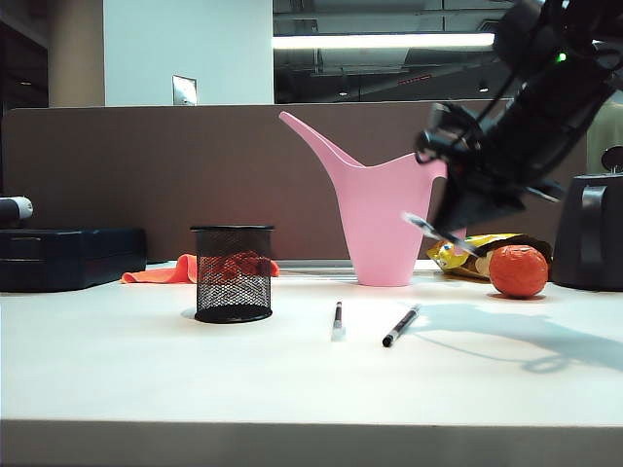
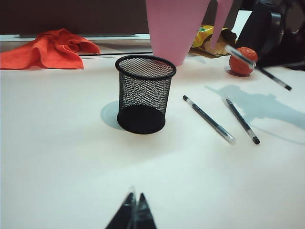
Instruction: Pick up a few water-based pens and put them in the pen basket.
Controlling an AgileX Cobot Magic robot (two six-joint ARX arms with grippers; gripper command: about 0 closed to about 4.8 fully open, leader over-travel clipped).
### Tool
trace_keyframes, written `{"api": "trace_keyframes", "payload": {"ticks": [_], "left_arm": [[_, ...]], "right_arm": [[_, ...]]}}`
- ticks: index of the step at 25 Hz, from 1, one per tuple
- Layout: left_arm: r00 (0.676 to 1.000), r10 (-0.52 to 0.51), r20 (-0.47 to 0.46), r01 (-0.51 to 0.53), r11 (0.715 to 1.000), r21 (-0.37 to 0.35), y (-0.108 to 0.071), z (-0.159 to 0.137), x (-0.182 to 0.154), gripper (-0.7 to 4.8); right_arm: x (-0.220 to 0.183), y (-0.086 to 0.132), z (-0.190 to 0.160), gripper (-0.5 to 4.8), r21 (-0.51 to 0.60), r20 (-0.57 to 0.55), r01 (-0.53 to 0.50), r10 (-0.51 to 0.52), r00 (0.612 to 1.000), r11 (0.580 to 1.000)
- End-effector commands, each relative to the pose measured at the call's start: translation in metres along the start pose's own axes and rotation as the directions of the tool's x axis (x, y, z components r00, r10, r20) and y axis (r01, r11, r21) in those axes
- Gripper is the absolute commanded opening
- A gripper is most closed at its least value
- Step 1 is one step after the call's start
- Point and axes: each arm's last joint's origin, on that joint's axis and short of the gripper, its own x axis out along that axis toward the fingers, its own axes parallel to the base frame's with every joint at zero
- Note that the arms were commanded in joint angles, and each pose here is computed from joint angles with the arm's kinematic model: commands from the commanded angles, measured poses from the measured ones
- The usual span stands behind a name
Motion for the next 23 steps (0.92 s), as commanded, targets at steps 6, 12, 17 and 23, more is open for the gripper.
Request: {"api": "trace_keyframes", "payload": {"ticks": [6, 12, 17, 23], "left_arm": [[1.000, -0.004, 0.009, 0.004, 1.000, 0.006, 0.000, 0.001, 0.000, -0.04], [1.000, -0.004, 0.009, 0.004, 1.000, 0.006, 0.000, 0.001, 0.000, -0.04], [1.000, -0.004, 0.009, 0.004, 1.000, 0.006, 0.000, 0.001, 0.000, -0.04], [1.000, -0.004, 0.009, 0.004, 1.000, 0.006, 0.000, 0.001, 0.000, -0.04]], "right_arm": [[-0.008, 0.051, 0.038, -0.06, -0.258, 0.335, -0.326, 0.400, 0.853, 0.910], [0.004, 0.081, 0.044, -0.06, -0.392, 0.463, -0.363, 0.523, 0.716, 0.845], [0.022, 0.084, 0.042, -0.06, -0.351, 0.513, -0.431, 0.556, 0.654, 0.831], [0.049, 0.091, 0.048, -0.06, -0.354, 0.507, -0.460, 0.581, 0.637, 0.814]]}}
